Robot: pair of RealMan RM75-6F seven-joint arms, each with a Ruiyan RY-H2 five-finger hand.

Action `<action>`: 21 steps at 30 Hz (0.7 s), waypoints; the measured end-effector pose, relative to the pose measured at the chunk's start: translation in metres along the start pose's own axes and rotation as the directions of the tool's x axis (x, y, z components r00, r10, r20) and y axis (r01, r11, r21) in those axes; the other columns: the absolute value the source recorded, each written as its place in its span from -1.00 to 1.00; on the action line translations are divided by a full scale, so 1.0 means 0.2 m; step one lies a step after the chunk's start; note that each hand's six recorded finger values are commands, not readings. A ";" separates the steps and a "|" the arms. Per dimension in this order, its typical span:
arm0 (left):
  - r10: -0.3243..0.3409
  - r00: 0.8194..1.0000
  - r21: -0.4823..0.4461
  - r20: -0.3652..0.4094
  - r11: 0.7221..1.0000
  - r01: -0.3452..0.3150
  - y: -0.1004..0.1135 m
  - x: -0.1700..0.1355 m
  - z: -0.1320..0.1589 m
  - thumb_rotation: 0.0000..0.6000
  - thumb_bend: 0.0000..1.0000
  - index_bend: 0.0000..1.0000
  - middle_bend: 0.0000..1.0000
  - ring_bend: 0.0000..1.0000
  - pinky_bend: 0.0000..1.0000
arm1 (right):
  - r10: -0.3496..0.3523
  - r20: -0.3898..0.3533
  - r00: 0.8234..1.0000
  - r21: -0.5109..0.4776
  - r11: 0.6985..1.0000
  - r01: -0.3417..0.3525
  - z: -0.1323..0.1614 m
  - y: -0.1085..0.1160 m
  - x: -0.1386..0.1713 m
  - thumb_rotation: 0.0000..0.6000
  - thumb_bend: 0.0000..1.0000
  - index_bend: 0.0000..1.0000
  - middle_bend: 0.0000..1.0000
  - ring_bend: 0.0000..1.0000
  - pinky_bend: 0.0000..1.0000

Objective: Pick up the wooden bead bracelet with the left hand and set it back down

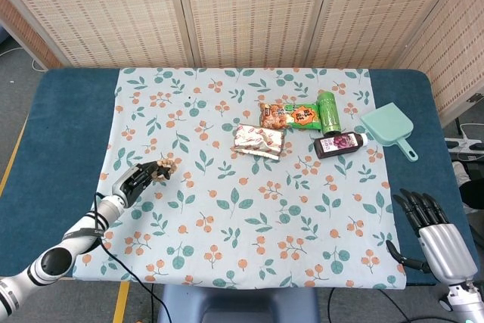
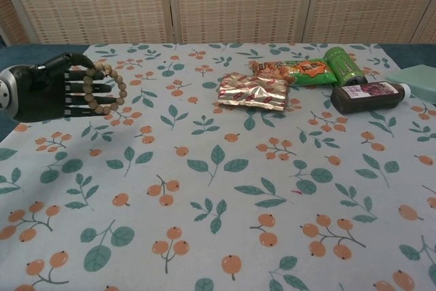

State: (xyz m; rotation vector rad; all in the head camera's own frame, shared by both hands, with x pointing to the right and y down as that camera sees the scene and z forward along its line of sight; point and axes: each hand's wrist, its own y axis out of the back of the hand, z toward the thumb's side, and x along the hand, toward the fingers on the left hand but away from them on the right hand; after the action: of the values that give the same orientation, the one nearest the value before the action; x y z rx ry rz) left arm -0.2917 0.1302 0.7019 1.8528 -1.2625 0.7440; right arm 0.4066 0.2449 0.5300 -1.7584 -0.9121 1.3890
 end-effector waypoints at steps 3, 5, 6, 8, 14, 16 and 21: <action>0.001 1.000 -0.006 0.002 1.000 -0.001 0.00 0.00 0.00 0.35 0.42 0.18 0.11 -0.64 -1.00 | 0.000 -0.001 1.000 0.000 1.000 0.000 0.00 0.00 0.00 0.03 -0.36 -1.00 -1.00 -1.00 -1.00; 0.002 1.000 -0.015 0.005 1.000 -0.002 0.00 0.00 0.00 0.37 0.56 0.18 0.10 -0.64 -1.00 | -0.001 0.000 1.000 0.000 1.000 0.001 0.00 0.00 0.00 0.03 -0.36 -1.00 -1.00 -1.00 -1.00; 0.002 1.000 -0.019 0.006 1.000 -0.002 -0.01 0.00 0.00 0.37 0.66 0.17 0.10 -0.64 -1.00 | -0.001 0.000 1.000 0.000 1.000 0.001 0.00 0.00 0.00 0.03 -0.36 -1.00 -1.00 -1.00 -1.00; 0.001 1.000 -0.020 0.007 1.000 -0.001 -0.01 -0.01 0.00 0.38 0.85 0.16 0.10 -0.64 -1.00 | -0.002 0.000 1.000 -0.001 1.000 0.002 0.00 0.00 0.00 0.03 -0.36 -1.00 -1.00 -1.00 -1.00; -0.021 1.000 0.051 -0.007 0.998 0.022 -0.03 -0.02 -0.02 0.75 1.00 0.07 0.07 -0.65 -1.00 | -0.008 0.003 1.000 -0.002 1.000 0.008 0.00 0.01 0.00 0.03 -0.36 -1.00 -1.00 -1.00 -1.00; -0.029 1.000 0.065 -0.007 0.997 0.029 -0.05 -0.02 -0.02 0.98 1.00 0.05 0.07 -0.65 -1.00 | -0.008 0.004 1.000 -0.003 1.000 0.008 -0.01 0.01 0.00 0.03 -0.36 -1.00 -1.00 -1.00 -1.00; -0.013 1.000 0.118 0.013 0.993 0.011 -0.04 -0.02 -0.02 1.00 0.93 -0.07 0.04 -0.67 -1.00 | -0.007 0.002 1.000 -0.003 1.000 0.007 -0.01 0.01 0.00 0.03 -0.36 -1.00 -1.00 -1.00 -1.00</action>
State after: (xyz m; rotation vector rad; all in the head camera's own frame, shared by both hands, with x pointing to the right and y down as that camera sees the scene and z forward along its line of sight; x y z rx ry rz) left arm -0.2864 0.1382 0.6991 1.9618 -1.2380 0.8161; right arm 0.4081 0.2443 0.5277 -1.7544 -0.9215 1.3860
